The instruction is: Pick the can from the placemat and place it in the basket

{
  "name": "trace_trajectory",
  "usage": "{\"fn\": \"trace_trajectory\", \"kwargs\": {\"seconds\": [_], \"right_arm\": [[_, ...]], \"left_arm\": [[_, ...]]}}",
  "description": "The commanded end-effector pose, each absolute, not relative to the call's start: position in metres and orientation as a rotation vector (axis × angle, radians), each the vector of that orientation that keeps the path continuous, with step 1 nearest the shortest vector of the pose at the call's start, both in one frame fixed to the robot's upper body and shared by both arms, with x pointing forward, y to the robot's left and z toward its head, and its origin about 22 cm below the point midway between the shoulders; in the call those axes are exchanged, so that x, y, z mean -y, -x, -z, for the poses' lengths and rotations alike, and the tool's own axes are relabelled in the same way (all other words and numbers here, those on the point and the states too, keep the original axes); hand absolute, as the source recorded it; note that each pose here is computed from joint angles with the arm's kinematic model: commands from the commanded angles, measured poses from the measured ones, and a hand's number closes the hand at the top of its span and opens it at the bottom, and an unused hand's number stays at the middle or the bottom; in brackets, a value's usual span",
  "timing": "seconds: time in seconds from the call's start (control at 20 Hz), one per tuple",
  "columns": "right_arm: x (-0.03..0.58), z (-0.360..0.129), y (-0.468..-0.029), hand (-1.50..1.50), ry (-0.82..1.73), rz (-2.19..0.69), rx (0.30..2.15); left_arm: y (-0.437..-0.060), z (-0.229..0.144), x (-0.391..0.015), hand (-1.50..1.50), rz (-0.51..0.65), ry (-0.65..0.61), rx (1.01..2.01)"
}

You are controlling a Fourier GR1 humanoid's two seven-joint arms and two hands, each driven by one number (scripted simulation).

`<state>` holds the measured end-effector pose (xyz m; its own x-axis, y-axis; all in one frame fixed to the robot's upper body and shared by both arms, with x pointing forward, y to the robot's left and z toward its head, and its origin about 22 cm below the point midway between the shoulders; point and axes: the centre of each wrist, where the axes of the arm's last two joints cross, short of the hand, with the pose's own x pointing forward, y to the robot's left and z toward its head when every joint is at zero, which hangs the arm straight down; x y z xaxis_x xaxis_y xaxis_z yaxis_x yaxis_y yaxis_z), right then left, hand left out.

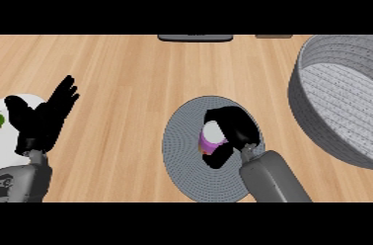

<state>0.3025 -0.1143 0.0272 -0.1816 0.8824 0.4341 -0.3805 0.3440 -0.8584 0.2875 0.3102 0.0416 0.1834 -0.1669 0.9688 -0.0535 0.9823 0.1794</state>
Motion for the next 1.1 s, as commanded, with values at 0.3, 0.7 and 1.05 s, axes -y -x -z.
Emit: {"fn": "trace_trajectory", "kwargs": {"seconds": [0.3, 0.7, 1.05], "right_arm": [[0.124, -0.072, -0.353, 1.5, 0.855, -0.343, 1.064], [0.05, -0.149, -0.375, 1.5, 1.025, -0.029, 1.423], [0.018, -0.196, -0.396, 1.5, 1.212, 0.062, 1.373]], "left_arm": [[-0.295, -0.047, -0.298, 0.0, 0.146, -0.144, 1.403], [-0.305, -0.046, -0.291, 0.0, 0.151, -0.134, 1.422], [-0.3, -0.041, -0.302, 0.0, 0.148, -0.15, 1.393]]}}
